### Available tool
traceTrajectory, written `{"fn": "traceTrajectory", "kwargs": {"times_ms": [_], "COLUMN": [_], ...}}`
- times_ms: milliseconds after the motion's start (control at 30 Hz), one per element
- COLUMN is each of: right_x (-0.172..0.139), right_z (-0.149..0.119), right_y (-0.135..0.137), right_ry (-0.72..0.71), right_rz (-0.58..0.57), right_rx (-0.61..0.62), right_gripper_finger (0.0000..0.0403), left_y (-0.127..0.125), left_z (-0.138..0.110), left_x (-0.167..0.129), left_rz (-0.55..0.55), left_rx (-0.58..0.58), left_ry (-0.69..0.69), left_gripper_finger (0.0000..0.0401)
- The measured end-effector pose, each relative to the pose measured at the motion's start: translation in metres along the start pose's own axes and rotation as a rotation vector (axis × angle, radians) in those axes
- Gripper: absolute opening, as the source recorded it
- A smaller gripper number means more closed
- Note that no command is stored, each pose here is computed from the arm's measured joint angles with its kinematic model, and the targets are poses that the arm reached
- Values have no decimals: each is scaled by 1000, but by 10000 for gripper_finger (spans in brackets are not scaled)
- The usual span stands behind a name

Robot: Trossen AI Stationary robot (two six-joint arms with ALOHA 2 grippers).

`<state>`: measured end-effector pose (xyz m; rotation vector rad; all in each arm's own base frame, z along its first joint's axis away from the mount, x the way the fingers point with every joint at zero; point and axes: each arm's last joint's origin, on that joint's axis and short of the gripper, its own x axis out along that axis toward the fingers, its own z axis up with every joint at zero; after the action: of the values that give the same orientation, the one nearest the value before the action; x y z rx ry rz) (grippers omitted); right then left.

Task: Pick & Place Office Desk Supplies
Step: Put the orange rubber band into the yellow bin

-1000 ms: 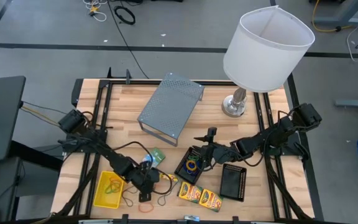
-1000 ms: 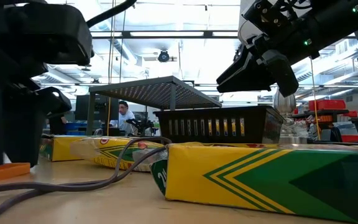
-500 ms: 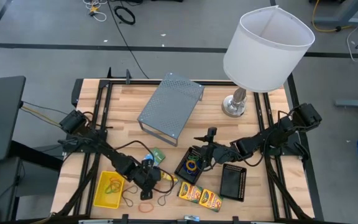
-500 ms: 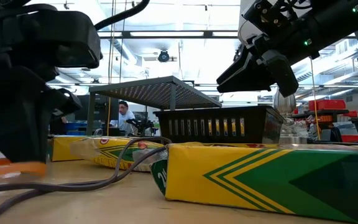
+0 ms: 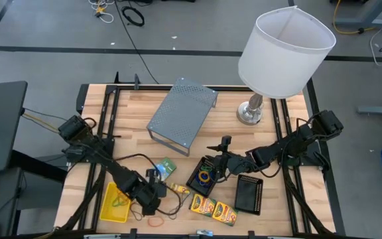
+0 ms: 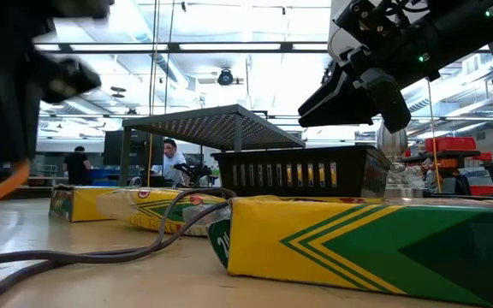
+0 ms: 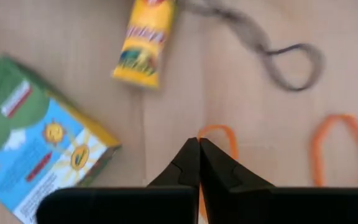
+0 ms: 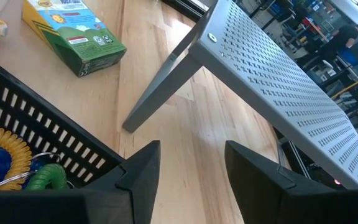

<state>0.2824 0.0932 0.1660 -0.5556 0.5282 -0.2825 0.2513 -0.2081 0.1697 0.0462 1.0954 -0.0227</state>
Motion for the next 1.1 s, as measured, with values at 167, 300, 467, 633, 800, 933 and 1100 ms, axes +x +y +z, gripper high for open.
{"fn": "traceTrajectory", "kwargs": {"times_ms": [167, 300, 467, 633, 800, 933, 1100], "right_x": [0, 0, 0, 0, 0, 0, 0], "right_z": [0, 1, 1, 2, 2, 2, 2], "right_y": [0, 0, 0, 0, 0, -1, 0], "right_ry": [-4, -10, -13, -15, -15, -15, -15], "right_rz": [-1, -1, -2, -2, -2, -3, -2], "right_rx": [4, 9, 12, 26, 31, 33, 33], "right_gripper_finger": [188, 188, 188, 188, 188, 188, 188], "left_y": [-16, -31, -35, -36, -30, -19, -5], "left_z": [-1, -1, -11, -28, -51, -70, -97], "left_x": [-18, -27, -20, -16, -23, -33, -41], "left_rz": [-59, -189, -338, -484, -574, -593, -609], "left_rx": [155, 240, 252, 260, 244, 201, 144], "left_ry": [-126, -332, -483, -602, -705, -754, -704], "left_gripper_finger": [1, 1, 1, 1, 1, 1, 1]}}
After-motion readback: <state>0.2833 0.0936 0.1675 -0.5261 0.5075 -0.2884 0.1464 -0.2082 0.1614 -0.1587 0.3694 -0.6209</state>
